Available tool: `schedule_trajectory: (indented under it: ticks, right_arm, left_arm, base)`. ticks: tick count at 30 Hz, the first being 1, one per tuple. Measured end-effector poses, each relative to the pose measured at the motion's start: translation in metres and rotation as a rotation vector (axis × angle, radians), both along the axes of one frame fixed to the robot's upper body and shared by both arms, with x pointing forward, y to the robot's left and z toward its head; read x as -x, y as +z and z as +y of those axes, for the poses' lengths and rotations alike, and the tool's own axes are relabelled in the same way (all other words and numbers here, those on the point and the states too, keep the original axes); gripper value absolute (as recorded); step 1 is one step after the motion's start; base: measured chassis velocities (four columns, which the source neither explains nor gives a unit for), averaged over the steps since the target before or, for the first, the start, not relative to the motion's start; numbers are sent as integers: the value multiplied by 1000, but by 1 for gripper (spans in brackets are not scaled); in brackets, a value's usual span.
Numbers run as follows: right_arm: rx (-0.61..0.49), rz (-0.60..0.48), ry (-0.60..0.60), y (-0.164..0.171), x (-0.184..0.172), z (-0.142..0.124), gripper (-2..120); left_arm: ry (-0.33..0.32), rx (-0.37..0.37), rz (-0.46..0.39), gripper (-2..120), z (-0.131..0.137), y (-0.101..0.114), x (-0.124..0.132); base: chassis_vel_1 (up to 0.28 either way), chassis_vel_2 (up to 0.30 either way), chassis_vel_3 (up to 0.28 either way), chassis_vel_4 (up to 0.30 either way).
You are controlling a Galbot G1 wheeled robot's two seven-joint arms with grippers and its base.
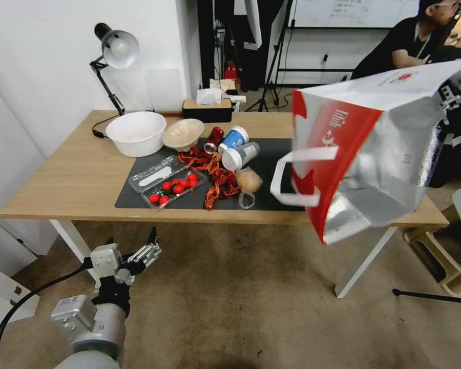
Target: Pick up the food delivery bag from the floor and place it on the table.
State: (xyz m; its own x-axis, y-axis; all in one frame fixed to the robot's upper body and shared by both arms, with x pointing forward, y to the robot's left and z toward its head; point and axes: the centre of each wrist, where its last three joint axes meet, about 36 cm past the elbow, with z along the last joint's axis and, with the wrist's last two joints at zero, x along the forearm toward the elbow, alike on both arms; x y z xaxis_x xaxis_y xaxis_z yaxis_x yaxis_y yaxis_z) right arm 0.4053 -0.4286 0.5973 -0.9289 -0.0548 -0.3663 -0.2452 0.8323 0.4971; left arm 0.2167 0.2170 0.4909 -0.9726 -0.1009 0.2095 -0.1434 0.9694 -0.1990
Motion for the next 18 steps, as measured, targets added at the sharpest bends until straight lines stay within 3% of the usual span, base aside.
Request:
schedule_trajectory:
  ticks: [7, 18]
  right_arm:
    - [-7, 70, 13, -8, -3, -3, 0]
    - [-6, 93, 23, -2, -13, -7, 0]
  left_arm:
    - [-1, 0, -1, 100, 0, -1, -1]
    - [1, 1, -3, 100, 0, -1, -1]
  base:
    - [0, 0, 0, 0]
    - [0, 0, 0, 0]
